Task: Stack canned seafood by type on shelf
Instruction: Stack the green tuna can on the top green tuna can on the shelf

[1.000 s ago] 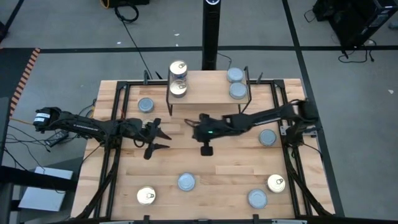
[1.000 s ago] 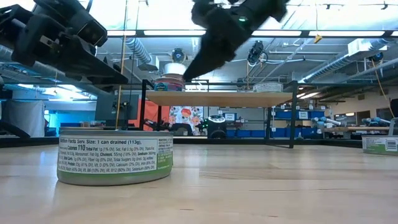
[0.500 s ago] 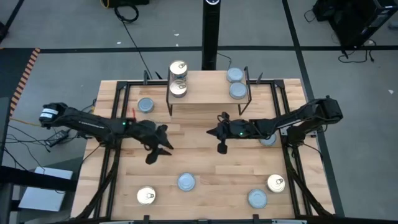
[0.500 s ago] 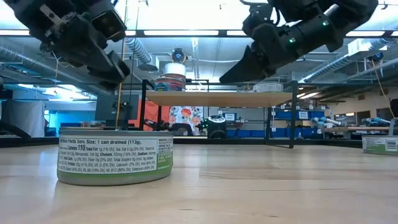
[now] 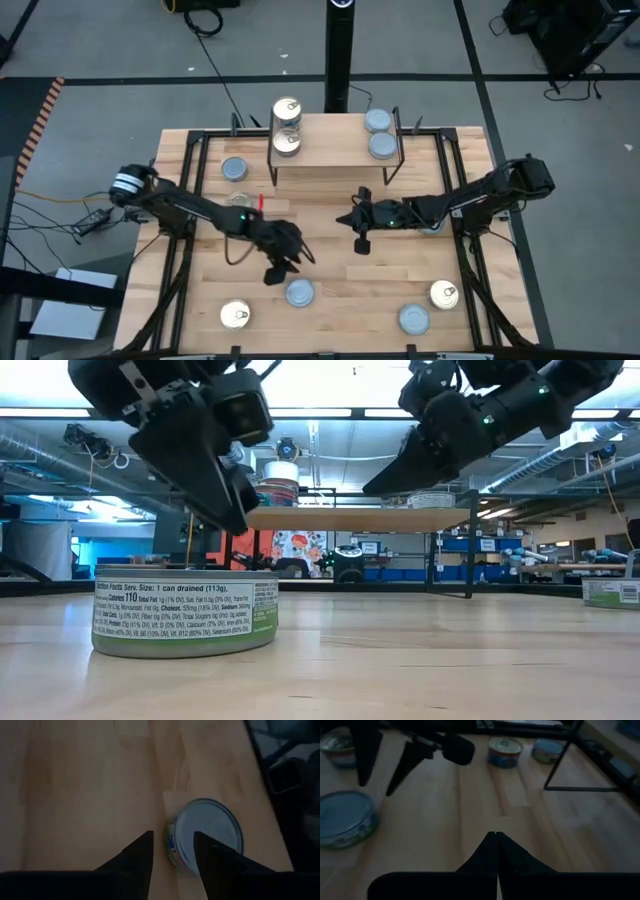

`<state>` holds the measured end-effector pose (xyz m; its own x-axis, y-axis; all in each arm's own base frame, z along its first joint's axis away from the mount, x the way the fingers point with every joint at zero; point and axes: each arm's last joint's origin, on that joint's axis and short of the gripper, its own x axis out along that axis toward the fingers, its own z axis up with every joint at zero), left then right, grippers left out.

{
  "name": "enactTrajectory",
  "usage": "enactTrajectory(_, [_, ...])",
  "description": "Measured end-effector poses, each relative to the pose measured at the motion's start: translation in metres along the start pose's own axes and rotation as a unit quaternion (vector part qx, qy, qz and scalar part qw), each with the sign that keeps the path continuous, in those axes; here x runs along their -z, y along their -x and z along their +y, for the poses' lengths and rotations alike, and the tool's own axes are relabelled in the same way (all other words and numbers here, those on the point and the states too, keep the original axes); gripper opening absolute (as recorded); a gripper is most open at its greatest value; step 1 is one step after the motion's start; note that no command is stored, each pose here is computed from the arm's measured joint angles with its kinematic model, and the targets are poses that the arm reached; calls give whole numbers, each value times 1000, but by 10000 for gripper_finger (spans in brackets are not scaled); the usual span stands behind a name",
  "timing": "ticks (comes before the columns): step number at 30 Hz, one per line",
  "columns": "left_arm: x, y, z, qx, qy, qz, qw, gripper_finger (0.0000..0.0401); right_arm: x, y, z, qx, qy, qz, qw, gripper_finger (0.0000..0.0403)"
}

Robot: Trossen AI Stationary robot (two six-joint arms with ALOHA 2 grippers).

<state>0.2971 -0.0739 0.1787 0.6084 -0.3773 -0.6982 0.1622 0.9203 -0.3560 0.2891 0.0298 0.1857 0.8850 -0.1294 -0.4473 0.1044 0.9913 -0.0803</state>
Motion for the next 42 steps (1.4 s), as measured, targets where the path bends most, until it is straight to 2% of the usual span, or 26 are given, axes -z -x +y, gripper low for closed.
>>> enactTrajectory(7, [-9, -27, -16, -41, 7, 23, 999, 171, 4, 5, 21, -32, 14, 14, 999, 5])
enactTrajectory(14, [-17, -28, -40, -61, -6, 23, 998, 205, 8, 12, 40, -63, 14, 22, 998, 5])
enactTrajectory(20, [-12, -28, -52, -57, 16, 40, 997, 209, 8, 17, 52, -65, 19, 12, 998, 5])
enactTrajectory(27, [-5, -28, -55, -87, 32, 55, 994, 209, 7, 17, 52, -57, 16, 10, 998, 5])
enactTrajectory(35, [-5, -28, -56, -87, 35, 55, 994, 209, 7, 17, 51, -57, 15, 7, 998, 5])
enactTrajectory(42, [-3, -30, -53, -91, 36, 62, 993, 208, 6, 13, 42, -31, 25, 7, 999, 5])
